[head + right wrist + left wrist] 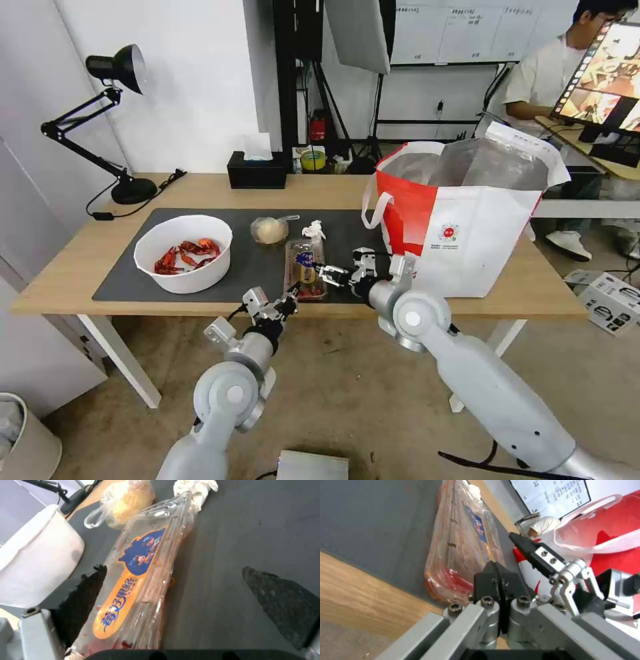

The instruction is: Pick up the trash from the table and place it into the takeout bag.

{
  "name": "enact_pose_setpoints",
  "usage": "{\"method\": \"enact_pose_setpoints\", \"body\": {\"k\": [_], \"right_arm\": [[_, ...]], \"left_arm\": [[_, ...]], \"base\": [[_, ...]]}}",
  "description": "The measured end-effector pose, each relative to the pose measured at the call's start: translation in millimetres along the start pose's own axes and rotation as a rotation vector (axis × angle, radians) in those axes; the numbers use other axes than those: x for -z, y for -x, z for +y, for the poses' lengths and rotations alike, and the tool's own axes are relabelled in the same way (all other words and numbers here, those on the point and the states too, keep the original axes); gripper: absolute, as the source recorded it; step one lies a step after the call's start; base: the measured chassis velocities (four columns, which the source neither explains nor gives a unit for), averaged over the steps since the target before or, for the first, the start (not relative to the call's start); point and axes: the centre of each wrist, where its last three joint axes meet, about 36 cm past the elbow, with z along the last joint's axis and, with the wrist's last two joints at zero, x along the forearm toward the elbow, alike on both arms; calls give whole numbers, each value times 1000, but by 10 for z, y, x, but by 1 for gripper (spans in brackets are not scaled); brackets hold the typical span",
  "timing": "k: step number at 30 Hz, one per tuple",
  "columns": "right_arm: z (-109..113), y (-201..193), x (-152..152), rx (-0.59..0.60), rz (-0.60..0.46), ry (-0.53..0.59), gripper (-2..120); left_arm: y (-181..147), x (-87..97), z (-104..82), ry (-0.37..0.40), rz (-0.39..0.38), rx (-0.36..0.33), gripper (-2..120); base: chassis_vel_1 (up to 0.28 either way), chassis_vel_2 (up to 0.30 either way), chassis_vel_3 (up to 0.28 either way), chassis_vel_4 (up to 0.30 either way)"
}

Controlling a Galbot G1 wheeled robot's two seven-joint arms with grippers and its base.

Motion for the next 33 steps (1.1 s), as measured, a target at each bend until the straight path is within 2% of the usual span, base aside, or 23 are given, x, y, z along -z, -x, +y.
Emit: {"method": "enact_pose_setpoints", "body": {"k": [15, 17, 20, 23, 25, 27, 33], "right_arm": [[74, 277, 19, -1, 17, 2, 95], [90, 326, 9, -3, 21, 1, 84], [94, 342, -5, -5, 22, -2, 78], [117, 366, -33, -4, 26, -4, 64], [121, 370, -37, -4, 26, -4, 63], [129, 392, -64, -5, 32, -6, 54], [135, 416, -89, -8, 33, -6, 44]], "left_arm": [[1, -6, -12, -3, 0, -3, 0], [-1, 1, -10, -3, -3, -3, 0], [-1, 4, -9, -3, -4, -3, 0], [-2, 10, -5, -4, -6, -2, 0], [-3, 11, -4, -4, -6, -2, 0], [-3, 9, -4, -4, -7, -2, 0], [-4, 1, -1, -7, -6, -1, 0]], "base": [[0, 0, 0, 0], [0, 0, 0, 0], [0, 0, 0, 0], [0, 0, 0, 0], [0, 0, 0, 0], [0, 0, 0, 0], [0, 0, 0, 0]]}}
